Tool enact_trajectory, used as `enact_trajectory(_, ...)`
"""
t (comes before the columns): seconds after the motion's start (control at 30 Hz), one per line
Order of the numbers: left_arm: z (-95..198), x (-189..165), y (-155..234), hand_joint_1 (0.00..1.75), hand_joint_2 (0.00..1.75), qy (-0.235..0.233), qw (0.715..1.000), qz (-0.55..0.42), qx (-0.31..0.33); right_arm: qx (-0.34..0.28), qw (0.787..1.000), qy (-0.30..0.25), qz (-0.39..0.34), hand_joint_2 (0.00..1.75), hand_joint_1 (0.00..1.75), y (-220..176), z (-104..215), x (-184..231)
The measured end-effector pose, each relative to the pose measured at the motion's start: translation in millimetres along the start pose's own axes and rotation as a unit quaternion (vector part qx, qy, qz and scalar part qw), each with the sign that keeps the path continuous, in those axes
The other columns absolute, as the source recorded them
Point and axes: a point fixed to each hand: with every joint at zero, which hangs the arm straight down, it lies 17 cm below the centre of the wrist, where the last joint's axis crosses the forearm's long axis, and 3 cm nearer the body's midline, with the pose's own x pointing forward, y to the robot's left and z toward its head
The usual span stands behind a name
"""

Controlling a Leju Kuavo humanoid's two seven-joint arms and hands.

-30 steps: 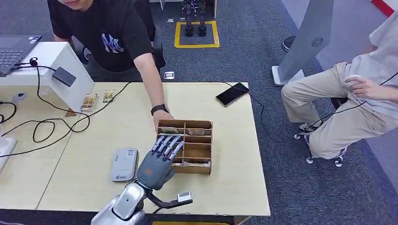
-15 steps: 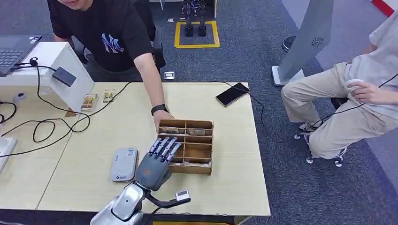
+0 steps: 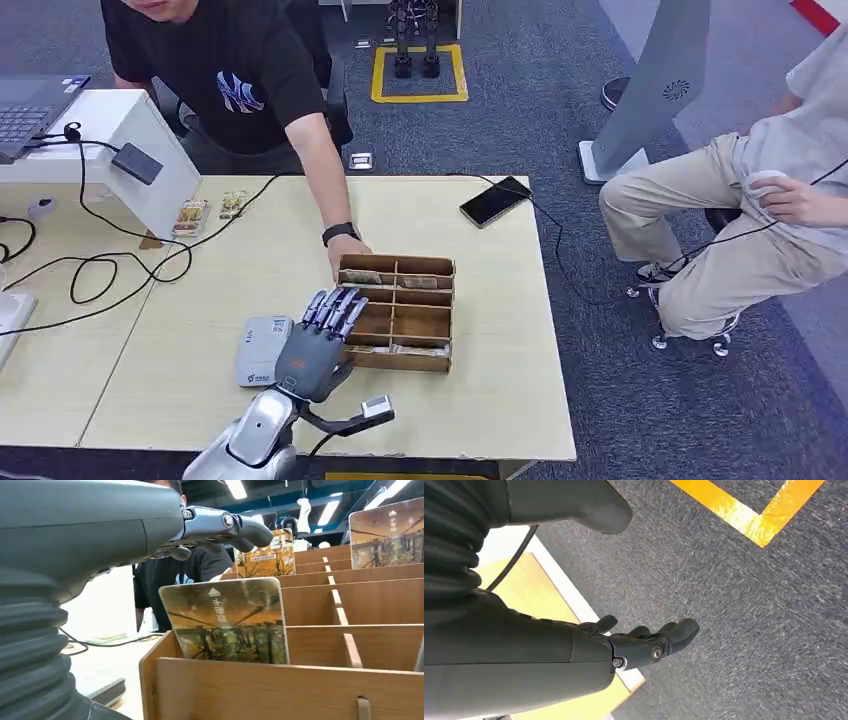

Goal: Pass the card to the sensor for recognition and then transmit it.

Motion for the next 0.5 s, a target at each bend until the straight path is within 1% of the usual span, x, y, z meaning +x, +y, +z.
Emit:
enact_trajectory(0.17, 1.5, -4.9, 0.0, 0.0, 1.75, 0.003, 1.0, 0.008, 0.0, 0.0, 1.0, 0.0, 0.001, 1.75, 0.0, -0.3, -0.1, -0.1)
enact_trajectory(0.5, 7.7, -4.4, -2.2, 0.0, 1.75, -0.009, 1.0, 0.026, -0.008, -0.003, 1.0, -0.001, 0.002, 1.75, 0.0, -2.2, -1.0, 0.6)
